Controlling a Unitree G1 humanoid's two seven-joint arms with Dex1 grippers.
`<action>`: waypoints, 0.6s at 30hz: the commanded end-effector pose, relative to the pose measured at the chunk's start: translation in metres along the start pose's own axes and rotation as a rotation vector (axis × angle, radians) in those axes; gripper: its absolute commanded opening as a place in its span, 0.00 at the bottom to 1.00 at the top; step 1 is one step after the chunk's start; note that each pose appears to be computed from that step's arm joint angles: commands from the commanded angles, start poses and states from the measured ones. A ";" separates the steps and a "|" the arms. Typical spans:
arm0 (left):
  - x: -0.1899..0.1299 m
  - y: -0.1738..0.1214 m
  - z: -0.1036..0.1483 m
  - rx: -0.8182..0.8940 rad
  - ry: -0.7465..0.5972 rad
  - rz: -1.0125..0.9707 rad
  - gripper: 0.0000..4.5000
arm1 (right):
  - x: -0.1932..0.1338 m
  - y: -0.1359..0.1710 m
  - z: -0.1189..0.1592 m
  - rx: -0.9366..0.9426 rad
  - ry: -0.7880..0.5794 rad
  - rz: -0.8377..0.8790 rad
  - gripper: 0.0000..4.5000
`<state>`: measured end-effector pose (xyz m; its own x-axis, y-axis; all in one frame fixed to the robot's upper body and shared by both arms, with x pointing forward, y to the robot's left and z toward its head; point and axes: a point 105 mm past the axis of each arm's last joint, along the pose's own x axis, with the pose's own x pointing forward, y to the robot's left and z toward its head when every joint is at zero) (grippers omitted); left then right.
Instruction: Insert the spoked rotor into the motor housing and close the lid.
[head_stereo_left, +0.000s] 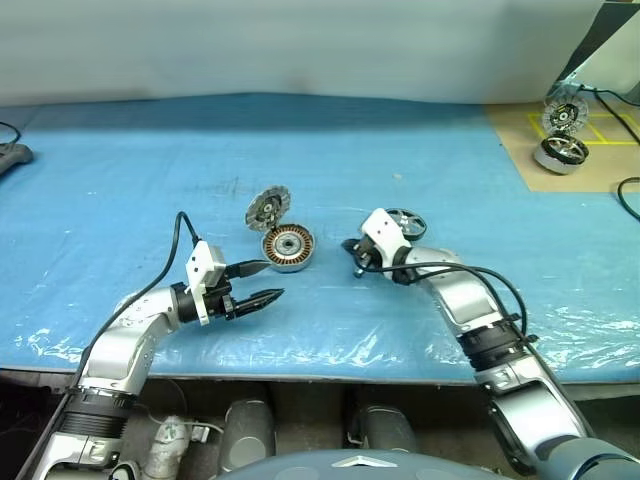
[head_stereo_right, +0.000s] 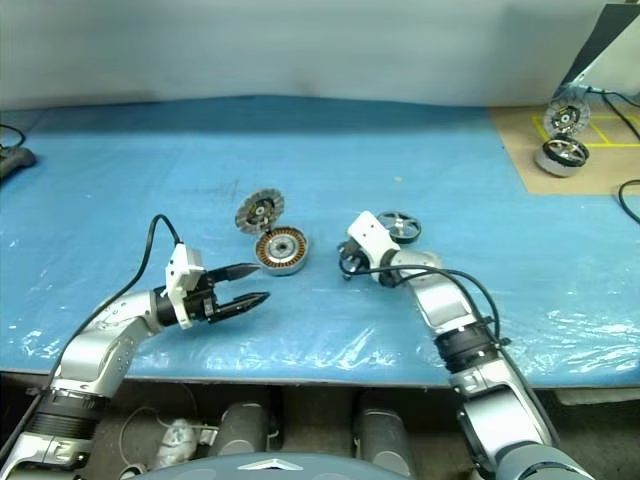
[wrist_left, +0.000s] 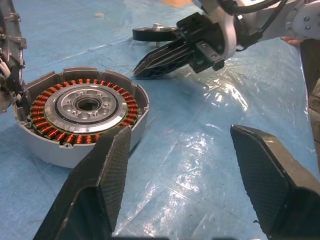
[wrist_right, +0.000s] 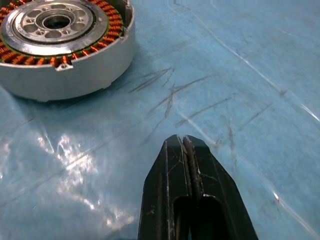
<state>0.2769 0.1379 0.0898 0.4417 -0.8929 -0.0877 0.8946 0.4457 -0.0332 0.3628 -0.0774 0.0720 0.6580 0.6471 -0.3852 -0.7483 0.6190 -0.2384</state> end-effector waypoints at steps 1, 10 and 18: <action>-0.004 0.003 0.001 0.024 -0.008 -0.001 0.75 | 0.013 0.006 0.012 -0.052 -0.034 0.016 0.01; -0.006 0.007 -0.007 0.025 -0.002 -0.008 0.75 | 0.012 0.041 0.004 -0.091 0.005 0.223 0.01; -0.003 0.013 -0.010 0.032 -0.008 -0.002 0.75 | 0.005 0.058 -0.005 -0.111 0.049 0.311 0.01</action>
<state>0.2845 0.1481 0.0730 0.4453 -0.8897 -0.1006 0.8922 0.4503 -0.0334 0.3306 -0.0435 0.0595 0.4343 0.7709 -0.4660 -0.9007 0.3719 -0.2244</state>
